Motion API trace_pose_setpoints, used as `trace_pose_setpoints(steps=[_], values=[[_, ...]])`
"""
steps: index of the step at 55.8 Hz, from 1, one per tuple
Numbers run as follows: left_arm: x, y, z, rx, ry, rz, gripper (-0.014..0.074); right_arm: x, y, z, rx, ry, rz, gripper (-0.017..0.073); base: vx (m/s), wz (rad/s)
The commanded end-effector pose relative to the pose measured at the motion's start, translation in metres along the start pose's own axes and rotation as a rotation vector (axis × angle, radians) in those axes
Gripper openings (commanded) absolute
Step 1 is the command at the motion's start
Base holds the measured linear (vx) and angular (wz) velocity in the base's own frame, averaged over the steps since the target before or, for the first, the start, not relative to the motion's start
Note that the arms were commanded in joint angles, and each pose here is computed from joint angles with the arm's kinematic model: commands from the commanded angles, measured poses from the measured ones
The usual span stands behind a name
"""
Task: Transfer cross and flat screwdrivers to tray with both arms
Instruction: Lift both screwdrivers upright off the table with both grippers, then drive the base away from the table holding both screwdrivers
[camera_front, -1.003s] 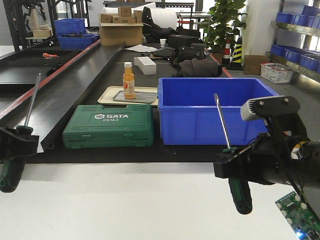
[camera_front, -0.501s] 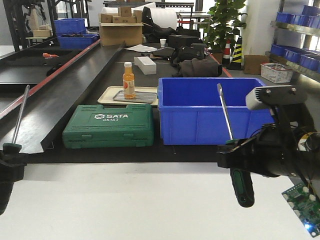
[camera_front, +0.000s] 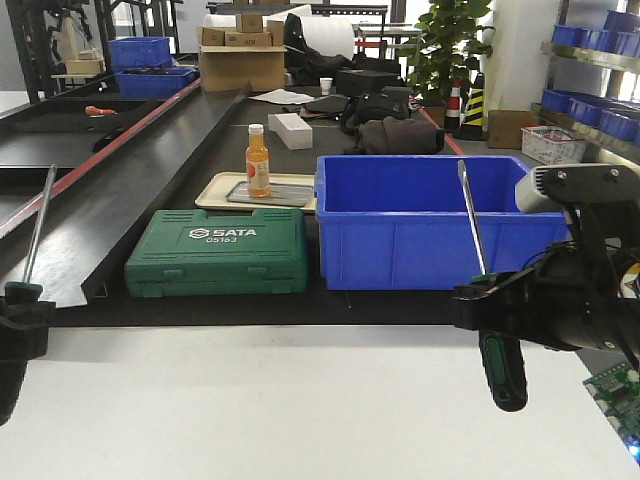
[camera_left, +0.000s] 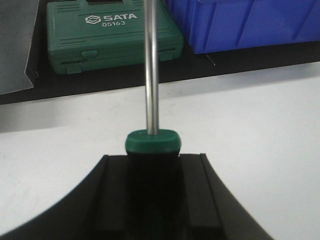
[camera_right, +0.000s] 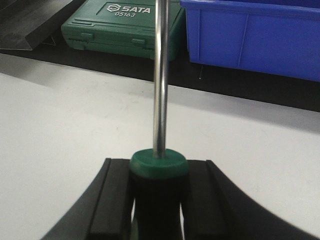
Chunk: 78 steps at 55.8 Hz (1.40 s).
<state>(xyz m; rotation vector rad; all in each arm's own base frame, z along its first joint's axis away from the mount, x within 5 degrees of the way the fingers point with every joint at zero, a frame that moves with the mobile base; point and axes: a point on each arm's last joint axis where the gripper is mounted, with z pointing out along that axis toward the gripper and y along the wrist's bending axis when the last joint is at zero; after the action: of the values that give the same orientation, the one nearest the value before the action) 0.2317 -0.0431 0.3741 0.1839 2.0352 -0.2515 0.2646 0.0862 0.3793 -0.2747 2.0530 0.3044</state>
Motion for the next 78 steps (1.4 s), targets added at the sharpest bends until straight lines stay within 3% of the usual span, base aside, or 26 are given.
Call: trace_pose_setpoints(steps=[1, 78], values=[[-0.0189, -0.0020, -0.0127, -0.006, -0.139, -0.015, -0.0003, -0.0224, 0.0007, -0.0176, 0.007, -0.152, -0.006, -0.0008, 0.00, 0.00], [-0.0189, -0.0019, -0.0127, -0.006, -0.139, -0.014, -0.0003, -0.0222, 0.0006, -0.0168, 0.007, -0.150, -0.006, -0.0008, -0.05, 0.00]])
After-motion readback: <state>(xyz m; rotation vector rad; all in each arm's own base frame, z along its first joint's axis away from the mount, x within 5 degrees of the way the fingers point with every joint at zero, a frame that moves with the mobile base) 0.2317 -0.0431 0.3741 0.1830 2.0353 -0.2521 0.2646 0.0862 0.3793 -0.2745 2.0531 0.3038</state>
